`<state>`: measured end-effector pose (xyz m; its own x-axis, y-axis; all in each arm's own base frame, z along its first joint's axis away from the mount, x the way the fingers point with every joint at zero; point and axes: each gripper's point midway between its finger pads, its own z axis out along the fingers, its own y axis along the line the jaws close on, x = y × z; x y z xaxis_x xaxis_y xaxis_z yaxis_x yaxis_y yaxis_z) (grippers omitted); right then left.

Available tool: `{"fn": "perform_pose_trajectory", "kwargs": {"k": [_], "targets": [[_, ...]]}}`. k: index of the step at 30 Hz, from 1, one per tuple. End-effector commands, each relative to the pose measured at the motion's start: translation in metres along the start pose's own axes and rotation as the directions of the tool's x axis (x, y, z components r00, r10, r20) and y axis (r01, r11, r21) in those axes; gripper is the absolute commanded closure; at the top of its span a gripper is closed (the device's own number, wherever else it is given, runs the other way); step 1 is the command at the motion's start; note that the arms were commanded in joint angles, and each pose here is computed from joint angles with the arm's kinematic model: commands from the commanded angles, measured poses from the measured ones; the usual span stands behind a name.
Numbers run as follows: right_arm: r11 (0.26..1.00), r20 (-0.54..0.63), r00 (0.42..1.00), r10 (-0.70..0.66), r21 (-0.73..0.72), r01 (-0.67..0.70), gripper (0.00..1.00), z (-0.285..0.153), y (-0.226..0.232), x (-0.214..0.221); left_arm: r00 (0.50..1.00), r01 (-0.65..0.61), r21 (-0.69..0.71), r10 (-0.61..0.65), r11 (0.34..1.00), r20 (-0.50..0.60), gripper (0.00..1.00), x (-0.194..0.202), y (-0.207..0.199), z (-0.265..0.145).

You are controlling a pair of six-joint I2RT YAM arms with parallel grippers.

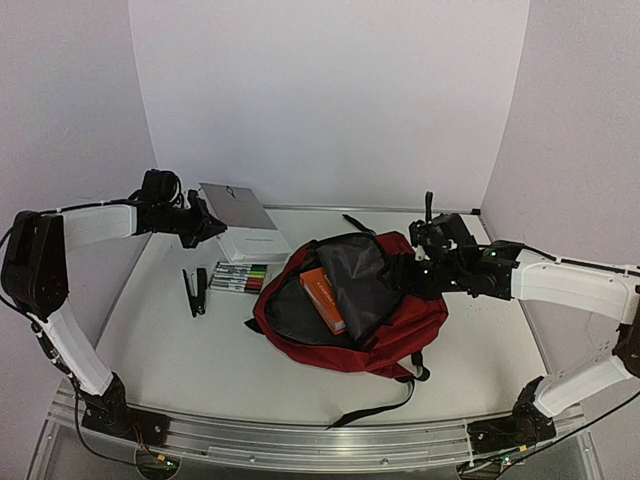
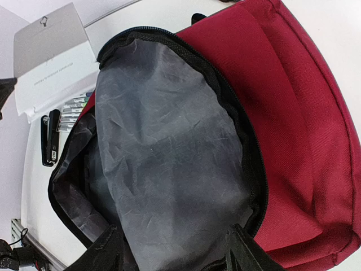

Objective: Pack the student bag
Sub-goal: Pick up the book from the center of the board.

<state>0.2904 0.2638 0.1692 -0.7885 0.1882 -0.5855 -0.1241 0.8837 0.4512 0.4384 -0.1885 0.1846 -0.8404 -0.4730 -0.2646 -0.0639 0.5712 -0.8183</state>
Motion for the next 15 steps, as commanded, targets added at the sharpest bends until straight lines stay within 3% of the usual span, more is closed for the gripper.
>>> {"fn": "perform_pose_trajectory", "kwargs": {"k": [1,9,15], "targets": [[0.995,0.025,1.000,0.005,-0.099,-0.002,0.39,-0.015,0.024,-0.010,0.998,-0.051,0.102,0.053,0.994,-0.016,1.00,0.033,-0.027,-0.045],[0.976,0.004,1.000,-0.010,-0.216,0.011,0.38,-0.021,0.061,-0.013,0.996,-0.083,0.188,0.088,0.979,-0.020,1.00,0.081,-0.040,-0.100],[0.935,-0.028,1.000,-0.006,-0.355,-0.004,0.33,-0.018,0.098,-0.009,0.968,-0.197,0.329,0.237,0.924,-0.084,1.00,0.111,-0.067,-0.124]]}}
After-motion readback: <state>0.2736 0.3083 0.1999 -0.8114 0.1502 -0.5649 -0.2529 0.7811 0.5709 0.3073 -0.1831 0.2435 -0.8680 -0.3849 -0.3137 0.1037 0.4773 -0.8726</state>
